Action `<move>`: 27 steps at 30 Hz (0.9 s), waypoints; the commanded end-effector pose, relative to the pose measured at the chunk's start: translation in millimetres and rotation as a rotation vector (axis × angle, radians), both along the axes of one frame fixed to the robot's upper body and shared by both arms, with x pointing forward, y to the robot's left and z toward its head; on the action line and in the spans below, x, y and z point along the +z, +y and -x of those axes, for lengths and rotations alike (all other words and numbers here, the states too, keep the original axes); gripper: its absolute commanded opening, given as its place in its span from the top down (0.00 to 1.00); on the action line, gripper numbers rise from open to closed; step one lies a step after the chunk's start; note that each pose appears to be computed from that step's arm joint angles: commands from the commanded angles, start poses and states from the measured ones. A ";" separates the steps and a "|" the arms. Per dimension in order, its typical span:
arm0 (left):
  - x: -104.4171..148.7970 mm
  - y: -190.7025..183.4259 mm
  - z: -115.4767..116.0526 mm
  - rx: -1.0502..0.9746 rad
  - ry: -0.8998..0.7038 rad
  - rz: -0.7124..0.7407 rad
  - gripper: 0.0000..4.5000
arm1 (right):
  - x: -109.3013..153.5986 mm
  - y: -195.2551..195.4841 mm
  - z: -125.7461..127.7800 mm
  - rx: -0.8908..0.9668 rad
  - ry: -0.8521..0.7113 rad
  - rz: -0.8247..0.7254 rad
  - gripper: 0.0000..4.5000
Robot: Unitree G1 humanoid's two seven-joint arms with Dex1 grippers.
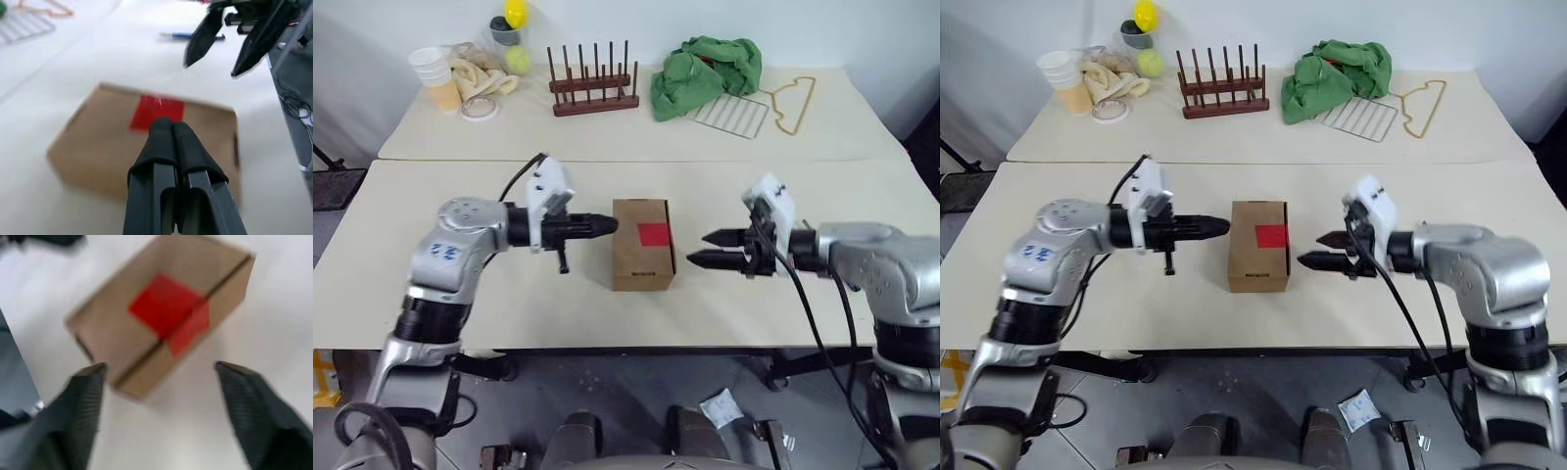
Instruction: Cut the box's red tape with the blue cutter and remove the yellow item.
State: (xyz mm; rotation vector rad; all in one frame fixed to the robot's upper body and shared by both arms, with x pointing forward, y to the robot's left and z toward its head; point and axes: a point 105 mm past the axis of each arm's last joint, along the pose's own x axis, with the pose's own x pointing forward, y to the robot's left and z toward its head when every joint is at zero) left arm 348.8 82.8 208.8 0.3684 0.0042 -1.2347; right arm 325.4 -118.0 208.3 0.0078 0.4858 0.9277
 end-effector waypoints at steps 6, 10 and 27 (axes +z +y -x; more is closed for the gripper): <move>-19.5 -8.6 -12.0 0.049 -0.054 -0.063 1.00 | -6.8 6.1 -22.7 -0.116 0.075 -0.048 0.01; -26.1 -11.9 -10.8 0.048 -0.051 -0.077 1.00 | -21.3 2.4 -33.8 -0.159 0.097 -0.031 0.01; -41.8 -6.2 -7.4 0.077 -0.001 -0.104 1.00 | -43.8 -14.3 -53.0 -0.240 0.033 0.184 0.01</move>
